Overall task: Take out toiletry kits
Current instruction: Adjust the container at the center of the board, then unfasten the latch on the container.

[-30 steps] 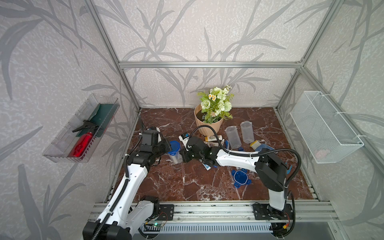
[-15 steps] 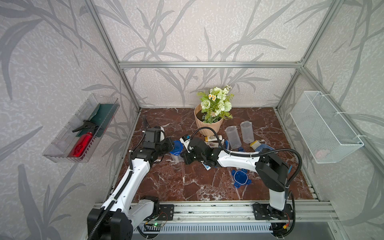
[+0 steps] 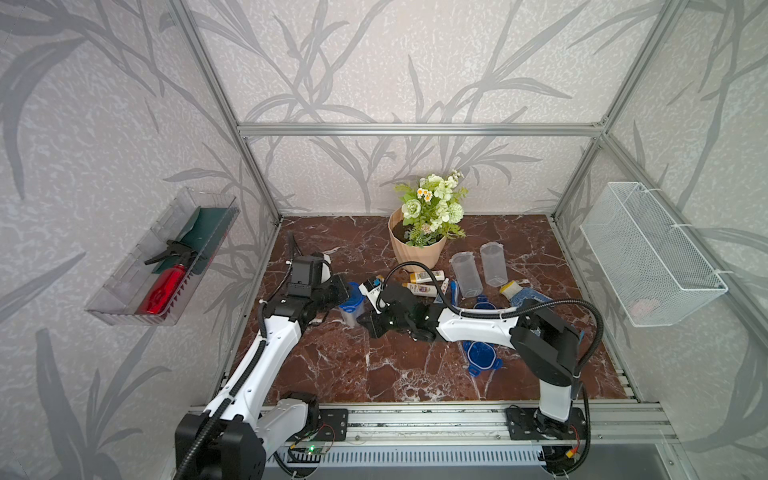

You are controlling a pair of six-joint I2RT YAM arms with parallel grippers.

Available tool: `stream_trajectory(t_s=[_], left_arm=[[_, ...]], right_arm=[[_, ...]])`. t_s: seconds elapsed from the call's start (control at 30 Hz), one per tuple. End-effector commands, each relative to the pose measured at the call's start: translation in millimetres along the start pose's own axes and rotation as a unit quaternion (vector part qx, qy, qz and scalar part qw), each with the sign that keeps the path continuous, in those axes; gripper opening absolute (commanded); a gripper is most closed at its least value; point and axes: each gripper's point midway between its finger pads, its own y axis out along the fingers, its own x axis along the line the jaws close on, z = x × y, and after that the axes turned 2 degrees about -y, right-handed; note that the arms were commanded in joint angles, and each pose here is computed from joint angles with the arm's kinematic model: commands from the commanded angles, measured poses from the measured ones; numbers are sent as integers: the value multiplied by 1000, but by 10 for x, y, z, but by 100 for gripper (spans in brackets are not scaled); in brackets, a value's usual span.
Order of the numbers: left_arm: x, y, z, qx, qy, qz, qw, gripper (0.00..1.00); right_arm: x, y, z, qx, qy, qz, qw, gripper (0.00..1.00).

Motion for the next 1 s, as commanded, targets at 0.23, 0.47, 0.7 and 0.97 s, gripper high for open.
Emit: stream_trajectory(t_s=[0.23, 0.47, 0.7, 0.97], left_arm=[[-34, 73, 12, 4, 6, 7, 1000, 0], [46, 153, 55, 15, 3, -7, 1000, 0], [160, 196, 132, 20, -6, -22, 1000, 0], [230, 193, 301, 33, -16, -21, 999, 0]], right_arm=[[-288, -419, -428, -71, 84, -64, 992, 38], [-242, -310, -659, -95, 151, -160, 971, 48], [-212, -163, -682, -98, 185, -207, 956, 58], [-192, -144, -650, -104, 208, -235, 944, 58]])
